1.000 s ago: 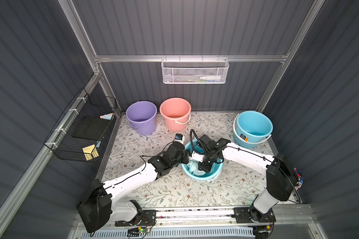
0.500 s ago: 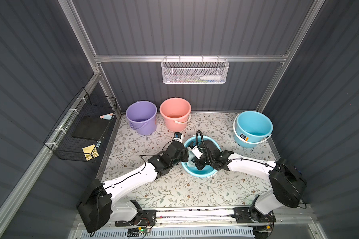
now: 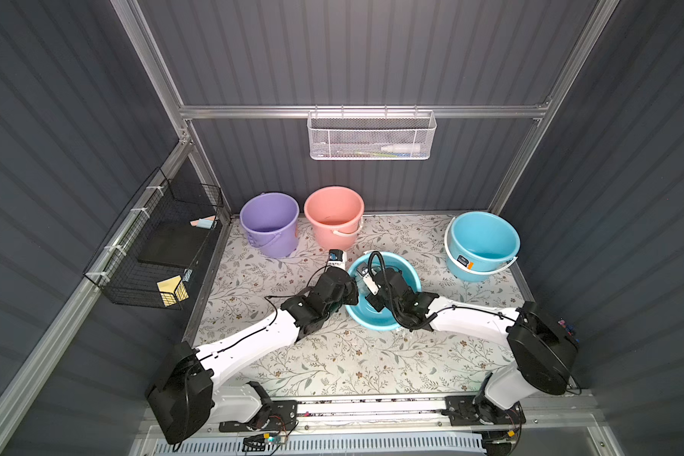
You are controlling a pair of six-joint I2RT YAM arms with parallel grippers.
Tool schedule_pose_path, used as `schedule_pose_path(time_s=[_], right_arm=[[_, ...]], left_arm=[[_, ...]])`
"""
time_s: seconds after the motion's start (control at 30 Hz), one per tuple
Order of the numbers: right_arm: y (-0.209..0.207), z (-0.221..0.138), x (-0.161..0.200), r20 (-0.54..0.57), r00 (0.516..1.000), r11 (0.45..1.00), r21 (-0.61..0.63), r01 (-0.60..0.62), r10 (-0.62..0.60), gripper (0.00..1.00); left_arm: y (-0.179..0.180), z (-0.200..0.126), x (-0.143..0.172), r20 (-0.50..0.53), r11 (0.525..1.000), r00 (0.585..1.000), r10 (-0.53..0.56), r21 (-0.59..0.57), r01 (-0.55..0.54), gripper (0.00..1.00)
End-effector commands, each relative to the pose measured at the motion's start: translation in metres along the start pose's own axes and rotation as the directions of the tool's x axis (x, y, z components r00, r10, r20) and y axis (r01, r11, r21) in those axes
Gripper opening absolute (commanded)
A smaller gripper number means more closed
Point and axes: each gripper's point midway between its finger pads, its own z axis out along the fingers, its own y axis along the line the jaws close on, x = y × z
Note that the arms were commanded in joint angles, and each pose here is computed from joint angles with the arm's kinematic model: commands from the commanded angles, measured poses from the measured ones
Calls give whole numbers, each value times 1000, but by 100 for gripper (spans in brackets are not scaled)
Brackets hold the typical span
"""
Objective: Wipe the inside of the bucket with a cloth
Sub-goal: Wipe the dirt from the inside of the bucket.
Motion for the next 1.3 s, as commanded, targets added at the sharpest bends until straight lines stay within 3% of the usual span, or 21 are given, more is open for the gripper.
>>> schedule_pose_path(time_s=[0.0, 0.17, 0.33, 0.5, 0.67, 0.77, 0.97, 1.13, 1.27], right_arm=[[-46, -4, -24, -9, 986, 957, 240, 166, -169, 0], [-52, -3, 6, -191, 903, 871, 246, 424, -386, 0], [-42, -11, 43, -331, 800, 829, 85, 553, -500, 0], [-25, -39, 76, -410, 758, 856, -140, 497, -507, 0], [-4, -71, 102, -488, 741, 884, -324, 338, -462, 0], [9, -87, 102, -500, 767, 897, -384, 221, -403, 0], [26, -110, 49, -322, 931, 899, -437, 16, -173, 0], [4, -127, 0, -133, 989, 928, -373, 16, -70, 0], [-29, -140, -25, -8, 989, 958, -247, 143, -150, 0]], left_arm=[[-30, -6, 21, -99, 991, 994, 52, 130, -39, 0], [-30, -2, 23, -105, 991, 993, 57, 126, -44, 0], [-30, 0, 23, -108, 992, 992, 63, 120, -50, 0], [-28, 1, 20, -105, 993, 992, 70, 101, -60, 0], [-28, 2, 14, -94, 994, 993, 71, 84, -64, 0], [-29, 2, 9, -85, 995, 994, 71, 79, -64, 0], [-32, 3, 7, -91, 994, 993, 79, 86, -72, 0], [-34, 3, 9, -100, 992, 991, 86, 96, -76, 0], [-36, 2, 8, -102, 991, 991, 91, 104, -80, 0]])
